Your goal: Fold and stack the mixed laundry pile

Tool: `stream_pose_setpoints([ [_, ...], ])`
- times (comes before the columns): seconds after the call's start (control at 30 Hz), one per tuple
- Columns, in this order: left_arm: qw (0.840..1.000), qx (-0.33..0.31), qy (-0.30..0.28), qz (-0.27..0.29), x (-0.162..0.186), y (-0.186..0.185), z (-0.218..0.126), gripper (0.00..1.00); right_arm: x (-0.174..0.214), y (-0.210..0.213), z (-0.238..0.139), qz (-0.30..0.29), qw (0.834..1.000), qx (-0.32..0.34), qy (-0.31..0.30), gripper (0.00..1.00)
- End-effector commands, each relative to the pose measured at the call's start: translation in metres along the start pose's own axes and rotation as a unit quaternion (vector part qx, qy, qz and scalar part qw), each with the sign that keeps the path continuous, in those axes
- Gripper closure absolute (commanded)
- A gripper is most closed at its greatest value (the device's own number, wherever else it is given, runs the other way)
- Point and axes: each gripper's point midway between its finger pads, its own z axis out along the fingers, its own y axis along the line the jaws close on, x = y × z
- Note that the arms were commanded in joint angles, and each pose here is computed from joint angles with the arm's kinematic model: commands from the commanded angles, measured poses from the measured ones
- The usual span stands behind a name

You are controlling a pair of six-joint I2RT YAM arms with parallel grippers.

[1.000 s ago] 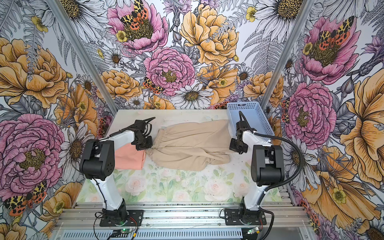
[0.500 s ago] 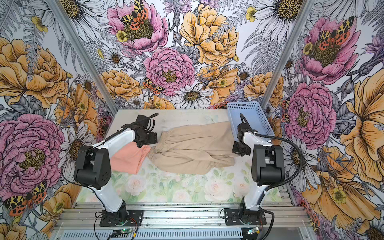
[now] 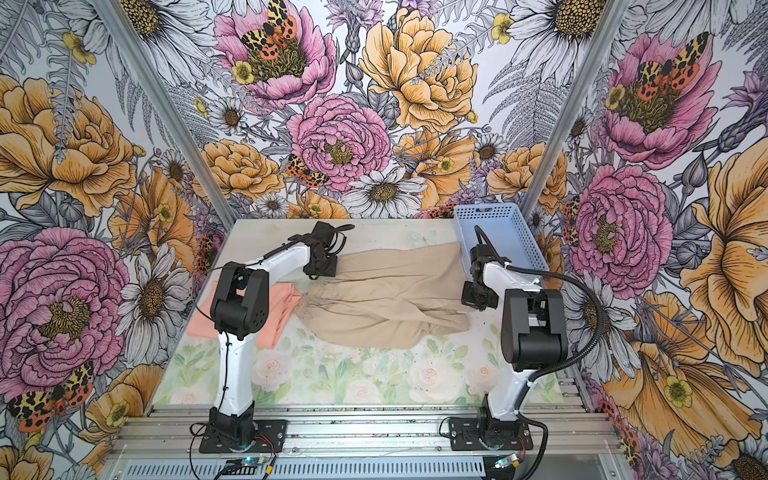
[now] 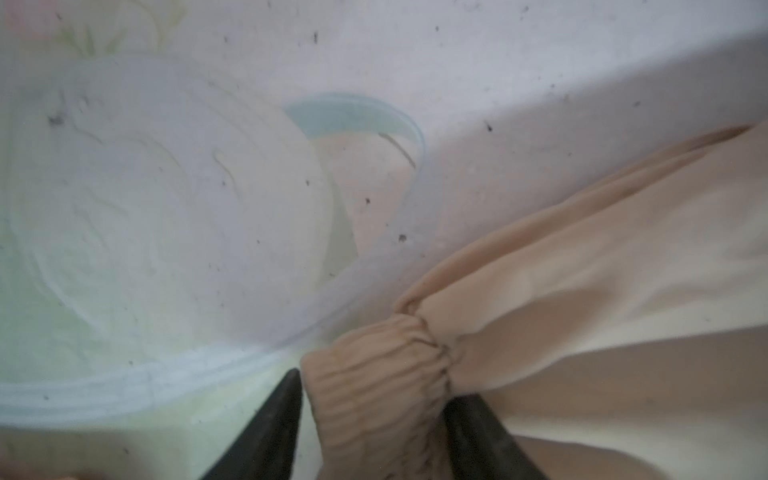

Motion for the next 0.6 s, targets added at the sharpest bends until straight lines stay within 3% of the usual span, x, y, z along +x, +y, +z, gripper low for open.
stream_pose_setpoints([
  [0.0, 0.997, -0.067, 0.029, -0.002, 0.016, 0.03, 0.025, 0.74, -0.011, 0.006, -0.003, -0.001, 1.0, -0.001, -0.014, 1.0],
  [0.13, 0.995, -0.063, 0.035, -0.064, 0.015, 0.059, 0.029, 0.94, -0.016, 0.007, -0.003, -0.004, 1.0, 0.002, -0.02, 1.0],
  [0.37, 0.994, -0.071, 0.029, -0.079, 0.001, 0.088, 0.029, 0.98, -0.039, 0.002, -0.001, 0.0, 0.999, 0.017, -0.034, 1.0],
  [0.5, 0.995, -0.048, 0.026, -0.081, -0.007, 0.083, 0.031, 0.89, -0.047, 0.012, -0.001, -0.002, 0.999, -0.002, -0.034, 1.0],
  [0.57, 0.995, -0.038, 0.024, -0.085, -0.008, 0.078, 0.029, 0.7, -0.05, 0.017, -0.002, -0.006, 0.999, -0.007, -0.037, 1.0],
])
